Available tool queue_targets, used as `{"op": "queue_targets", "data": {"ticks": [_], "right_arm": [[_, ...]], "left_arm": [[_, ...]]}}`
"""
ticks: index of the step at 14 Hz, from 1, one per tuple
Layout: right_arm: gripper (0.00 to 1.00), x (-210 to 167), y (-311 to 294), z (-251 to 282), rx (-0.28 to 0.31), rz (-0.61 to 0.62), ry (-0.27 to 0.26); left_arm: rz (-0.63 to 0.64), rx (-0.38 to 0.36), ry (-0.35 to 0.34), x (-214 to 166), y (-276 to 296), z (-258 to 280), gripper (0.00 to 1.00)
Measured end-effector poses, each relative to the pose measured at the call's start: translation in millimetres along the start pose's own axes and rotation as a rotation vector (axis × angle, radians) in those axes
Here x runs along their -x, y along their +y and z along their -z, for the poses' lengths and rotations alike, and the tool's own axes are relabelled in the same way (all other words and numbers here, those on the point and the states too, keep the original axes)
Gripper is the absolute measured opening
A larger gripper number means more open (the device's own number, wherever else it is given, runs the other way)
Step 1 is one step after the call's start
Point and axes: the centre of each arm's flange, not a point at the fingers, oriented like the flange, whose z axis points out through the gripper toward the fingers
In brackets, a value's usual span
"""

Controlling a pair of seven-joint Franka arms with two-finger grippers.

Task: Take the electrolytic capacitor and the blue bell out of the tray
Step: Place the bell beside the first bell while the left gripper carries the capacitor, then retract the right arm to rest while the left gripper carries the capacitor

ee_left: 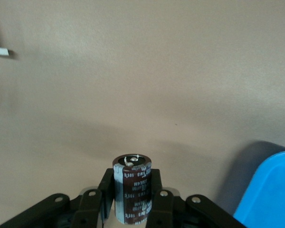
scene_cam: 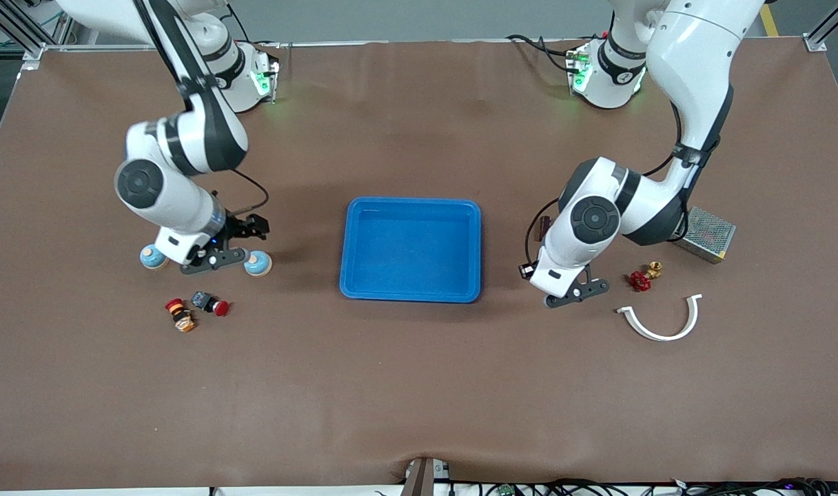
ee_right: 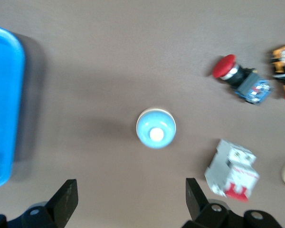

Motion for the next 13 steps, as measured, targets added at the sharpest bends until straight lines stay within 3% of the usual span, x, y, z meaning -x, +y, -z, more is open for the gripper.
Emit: {"op": "queue_targets", "data": {"ticks": [4,7,9,13], "right_arm": [[1.0,1.4,20.1,116.3,-0.002,-0.028,0.001],[1.0,3.4,43.0,202.8,0.007,-0.063,0.047],[1.0,8.3,57.8,245.9,0.042,-0.083,0.093],[1.0,25.2,94.4,299.3,0.056,-0.153,0.143]], "left_arm": [[-0.091,-0.018,0.0,-2.8,-8.6,-5.0,0.34],[-0.156,-0.073,0.023,-3.4,-15.1,-14.6,0.34],[-0.184,-0.095,0.027,-2.9,-15.9,-23.3,0.34],[-0.213,-0.088,0.037,-3.5,-12.6,-42.8,0.34]]}}
